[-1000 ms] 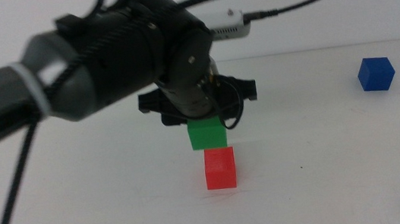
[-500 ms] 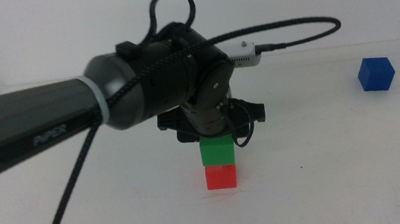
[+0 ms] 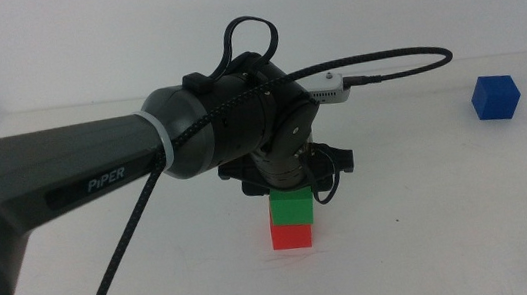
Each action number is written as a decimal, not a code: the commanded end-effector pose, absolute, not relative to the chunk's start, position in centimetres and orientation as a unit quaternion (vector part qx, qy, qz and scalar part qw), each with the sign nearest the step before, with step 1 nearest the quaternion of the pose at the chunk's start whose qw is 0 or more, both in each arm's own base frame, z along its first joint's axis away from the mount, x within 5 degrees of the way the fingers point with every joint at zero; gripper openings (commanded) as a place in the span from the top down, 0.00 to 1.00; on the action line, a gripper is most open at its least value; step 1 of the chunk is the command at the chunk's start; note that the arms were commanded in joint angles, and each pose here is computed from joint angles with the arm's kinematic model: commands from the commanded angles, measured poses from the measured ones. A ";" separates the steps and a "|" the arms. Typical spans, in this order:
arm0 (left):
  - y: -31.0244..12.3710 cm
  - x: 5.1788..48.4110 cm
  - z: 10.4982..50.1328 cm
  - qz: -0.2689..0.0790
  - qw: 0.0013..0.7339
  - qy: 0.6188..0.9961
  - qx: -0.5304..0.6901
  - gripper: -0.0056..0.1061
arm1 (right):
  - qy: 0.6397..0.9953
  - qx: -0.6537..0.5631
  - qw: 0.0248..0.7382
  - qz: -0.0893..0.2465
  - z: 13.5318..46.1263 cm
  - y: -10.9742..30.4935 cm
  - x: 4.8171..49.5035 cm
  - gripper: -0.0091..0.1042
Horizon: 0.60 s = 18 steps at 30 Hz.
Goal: Stack red cubes first, then green, then blue cubes in a specific spot.
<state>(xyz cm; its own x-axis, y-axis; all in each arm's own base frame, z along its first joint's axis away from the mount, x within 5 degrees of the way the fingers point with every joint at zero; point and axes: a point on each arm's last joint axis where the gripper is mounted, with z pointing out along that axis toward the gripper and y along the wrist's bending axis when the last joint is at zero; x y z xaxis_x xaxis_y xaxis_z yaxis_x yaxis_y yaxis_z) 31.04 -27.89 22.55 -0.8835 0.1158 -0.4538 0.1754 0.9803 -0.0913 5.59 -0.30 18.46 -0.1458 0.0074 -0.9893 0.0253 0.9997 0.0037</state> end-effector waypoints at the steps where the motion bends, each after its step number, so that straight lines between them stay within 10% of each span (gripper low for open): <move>1: -28.0 31.1 25.5 -0.096 0.274 0.954 0.074 0.73 | 0.718 -0.001 0.696 -0.012 19.9 -0.2 5.4 0.09; 18: -27.8 31.2 25.6 -0.087 0.280 0.954 0.064 0.73 | 0.718 -0.001 0.696 -0.012 19.9 -0.2 5.4 0.09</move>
